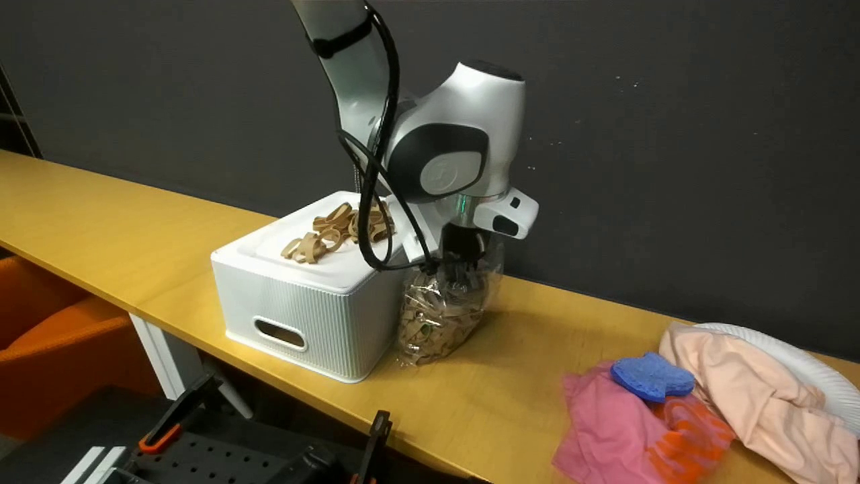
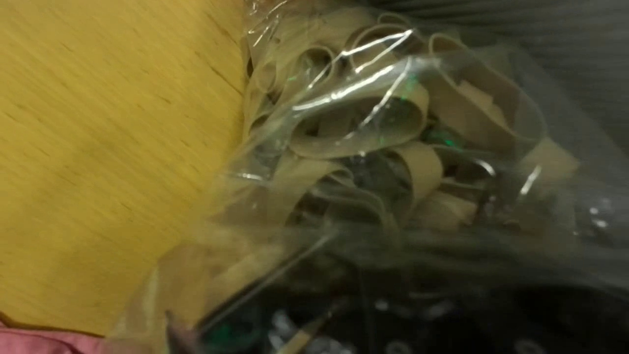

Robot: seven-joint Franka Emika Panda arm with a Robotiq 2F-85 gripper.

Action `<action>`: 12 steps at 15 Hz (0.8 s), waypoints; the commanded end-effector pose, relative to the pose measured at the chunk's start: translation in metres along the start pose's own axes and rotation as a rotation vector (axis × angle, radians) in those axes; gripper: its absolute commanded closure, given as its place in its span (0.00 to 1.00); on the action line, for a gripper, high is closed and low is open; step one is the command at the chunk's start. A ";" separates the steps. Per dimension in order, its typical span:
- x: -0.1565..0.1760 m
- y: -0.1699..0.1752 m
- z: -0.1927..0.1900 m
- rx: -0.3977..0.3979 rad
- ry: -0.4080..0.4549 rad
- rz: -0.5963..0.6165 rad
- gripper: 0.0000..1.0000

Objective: Remove some rubber bands from the plastic and put them on top of the white storage container.

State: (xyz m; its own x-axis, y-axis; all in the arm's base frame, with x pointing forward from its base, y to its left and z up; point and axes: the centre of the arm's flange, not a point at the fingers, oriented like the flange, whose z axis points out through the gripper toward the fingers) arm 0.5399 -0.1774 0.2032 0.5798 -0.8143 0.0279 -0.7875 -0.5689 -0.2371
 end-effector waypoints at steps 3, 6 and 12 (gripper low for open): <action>-0.009 -0.004 -0.053 0.038 0.012 0.011 0.98; -0.005 -0.013 -0.076 0.051 0.019 0.015 0.98; 0.003 -0.034 -0.126 0.077 0.040 0.016 0.98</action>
State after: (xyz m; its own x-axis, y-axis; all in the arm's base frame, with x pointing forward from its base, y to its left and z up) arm 0.5384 -0.1788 0.3021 0.5599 -0.8265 0.0594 -0.7766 -0.5484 -0.3102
